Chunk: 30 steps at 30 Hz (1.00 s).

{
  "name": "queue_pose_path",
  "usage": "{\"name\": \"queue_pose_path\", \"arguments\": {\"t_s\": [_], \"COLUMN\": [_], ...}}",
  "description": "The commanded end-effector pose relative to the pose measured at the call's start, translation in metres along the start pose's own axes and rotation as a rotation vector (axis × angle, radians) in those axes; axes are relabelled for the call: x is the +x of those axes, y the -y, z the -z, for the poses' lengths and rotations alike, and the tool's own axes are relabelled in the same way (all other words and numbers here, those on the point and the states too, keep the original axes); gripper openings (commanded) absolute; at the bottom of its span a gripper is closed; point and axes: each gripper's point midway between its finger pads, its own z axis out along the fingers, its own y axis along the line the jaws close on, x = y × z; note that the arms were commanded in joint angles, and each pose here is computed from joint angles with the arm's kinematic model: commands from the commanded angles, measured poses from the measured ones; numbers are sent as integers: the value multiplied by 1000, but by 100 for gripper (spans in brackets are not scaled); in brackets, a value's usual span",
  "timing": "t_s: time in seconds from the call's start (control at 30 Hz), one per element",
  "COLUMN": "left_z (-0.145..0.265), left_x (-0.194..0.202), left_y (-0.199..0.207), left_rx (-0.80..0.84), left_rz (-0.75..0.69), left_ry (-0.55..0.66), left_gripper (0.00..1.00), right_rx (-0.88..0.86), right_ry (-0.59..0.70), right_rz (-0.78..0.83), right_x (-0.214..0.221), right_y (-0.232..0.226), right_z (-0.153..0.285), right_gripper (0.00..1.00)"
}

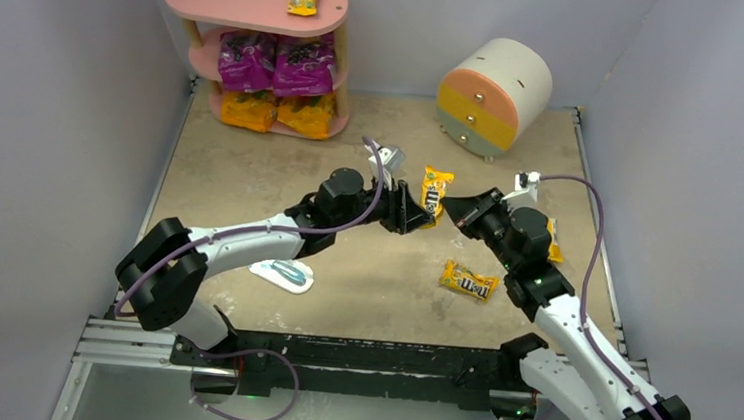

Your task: Place and organize the candy bags onto the shelf

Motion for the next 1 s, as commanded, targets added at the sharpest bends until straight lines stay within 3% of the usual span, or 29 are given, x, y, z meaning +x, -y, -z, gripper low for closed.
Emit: {"name": "queue_pose_path", "arguments": {"t_s": [0.0, 0.17, 0.2, 0.23, 0.33, 0.37, 0.47, 0.53, 0.6, 0.8, 0.97], "left_z": [-6, -7, -5, -3, 15, 23, 50, 81, 118, 222, 260], "left_x": [-31, -37, -39, -42, -73, -86, -122, -157, -201, -323, -381], "left_y": [16, 18, 17, 17, 13, 11, 5, -22, -38, -33, -87], "left_rx": [31, 20, 8, -3, -109, -153, -222, -308, -422, -752, -839], "left_rz": [-67, -106, -118, -135, -223, -266, -337, -361, -407, -600, -608], "left_ry": [79, 76, 78, 80, 140, 157, 183, 197, 261, 485, 447], "left_gripper": [35, 0, 0, 0, 0, 0, 0, 0, 0, 0, 0], "right_rx": [-85, -97, -97, -93, -65, -32, 113, 222, 301, 424, 456], "right_ry": [28, 13, 12, 12, 27, 42, 32, 45, 82, 133, 124], "right_rz": [-16, -28, -27, -25, 34, 58, 128, 183, 232, 322, 334], "right_x": [-13, -10, -10, -10, -15, -20, -24, -31, -41, -53, -52], "right_y": [-28, -30, -30, -29, -27, -23, -2, 16, 28, 53, 60], "right_z": [5, 4, 4, 5, 6, 5, 11, 18, 25, 39, 39], "right_gripper": [0, 0, 0, 9, 58, 69, 85, 94, 99, 99, 99]}}
